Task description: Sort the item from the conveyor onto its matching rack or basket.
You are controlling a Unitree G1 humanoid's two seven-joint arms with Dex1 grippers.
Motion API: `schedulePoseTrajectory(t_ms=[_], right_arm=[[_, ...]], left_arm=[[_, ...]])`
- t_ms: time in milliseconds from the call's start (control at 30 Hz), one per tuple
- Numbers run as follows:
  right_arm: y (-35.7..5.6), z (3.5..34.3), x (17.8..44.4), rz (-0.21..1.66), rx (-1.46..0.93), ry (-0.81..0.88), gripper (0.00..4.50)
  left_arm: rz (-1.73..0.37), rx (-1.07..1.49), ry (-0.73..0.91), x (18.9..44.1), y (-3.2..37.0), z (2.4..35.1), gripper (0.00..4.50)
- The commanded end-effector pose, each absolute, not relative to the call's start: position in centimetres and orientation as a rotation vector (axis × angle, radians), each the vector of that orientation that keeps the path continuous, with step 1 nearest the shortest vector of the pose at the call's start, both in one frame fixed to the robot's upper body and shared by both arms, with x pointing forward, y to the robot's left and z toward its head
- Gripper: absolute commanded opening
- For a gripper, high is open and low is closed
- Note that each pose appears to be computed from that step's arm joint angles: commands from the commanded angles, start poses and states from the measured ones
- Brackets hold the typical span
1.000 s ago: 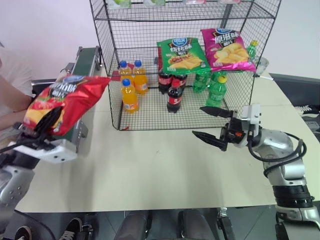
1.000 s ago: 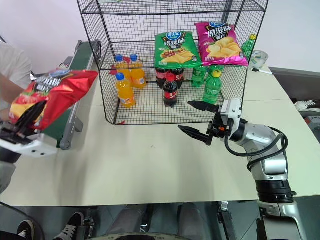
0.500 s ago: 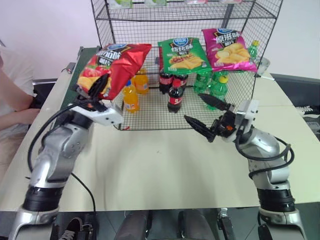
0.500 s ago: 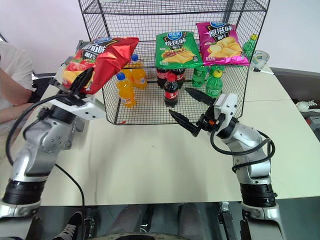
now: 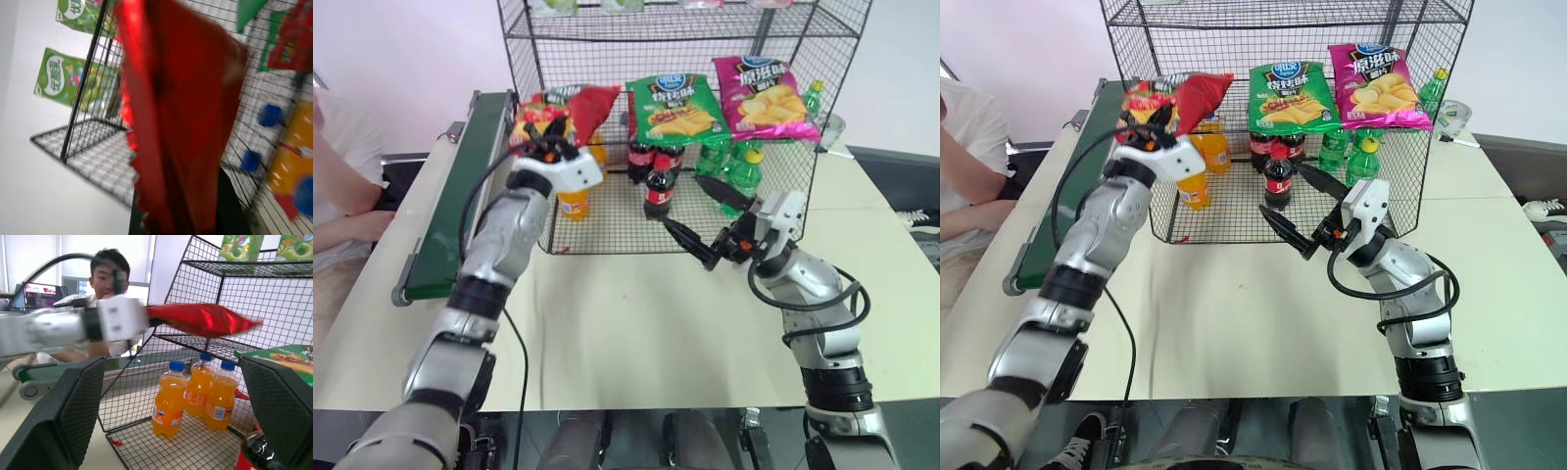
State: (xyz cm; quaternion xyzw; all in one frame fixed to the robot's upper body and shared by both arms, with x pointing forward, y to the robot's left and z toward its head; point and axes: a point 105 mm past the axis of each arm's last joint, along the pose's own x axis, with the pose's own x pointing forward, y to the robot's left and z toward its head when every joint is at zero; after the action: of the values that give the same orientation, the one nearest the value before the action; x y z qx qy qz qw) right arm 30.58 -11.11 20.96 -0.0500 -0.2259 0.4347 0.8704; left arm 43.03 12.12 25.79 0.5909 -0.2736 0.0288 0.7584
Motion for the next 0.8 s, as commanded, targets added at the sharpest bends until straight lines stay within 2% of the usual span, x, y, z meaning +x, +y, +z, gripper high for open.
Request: schedulePoseTrajectory(t_ms=[33, 167, 367, 600, 800], right_arm=[[-10.8, 21.8, 30.3, 0.914, -0.116, -0.509, 4.50], [-10.5, 21.2, 30.2, 0.924, -0.130, -0.496, 4.50], [-10.6, 21.5, 30.2, 0.916, -0.136, -0.496, 4.50], [-11.5, 21.5, 30.0, 0.899, -0.167, -0.482, 4.50], [-12.1, 21.4, 29.9, 0.885, -0.189, -0.468, 4.50]], left_arm=[[0.091, 1.254, -0.644, 44.2, 10.8, 28.1, 0.04], [0.102, 1.247, -0.701, 44.8, 9.5, 29.8, 0.04], [0.198, 1.291, -0.694, 45.8, 10.7, 30.7, 0.04], [0.209, 1.308, -0.642, 46.6, 11.5, 29.2, 0.04], [0.203, 1.265, -0.660, 46.0, 11.6, 28.1, 0.04]])
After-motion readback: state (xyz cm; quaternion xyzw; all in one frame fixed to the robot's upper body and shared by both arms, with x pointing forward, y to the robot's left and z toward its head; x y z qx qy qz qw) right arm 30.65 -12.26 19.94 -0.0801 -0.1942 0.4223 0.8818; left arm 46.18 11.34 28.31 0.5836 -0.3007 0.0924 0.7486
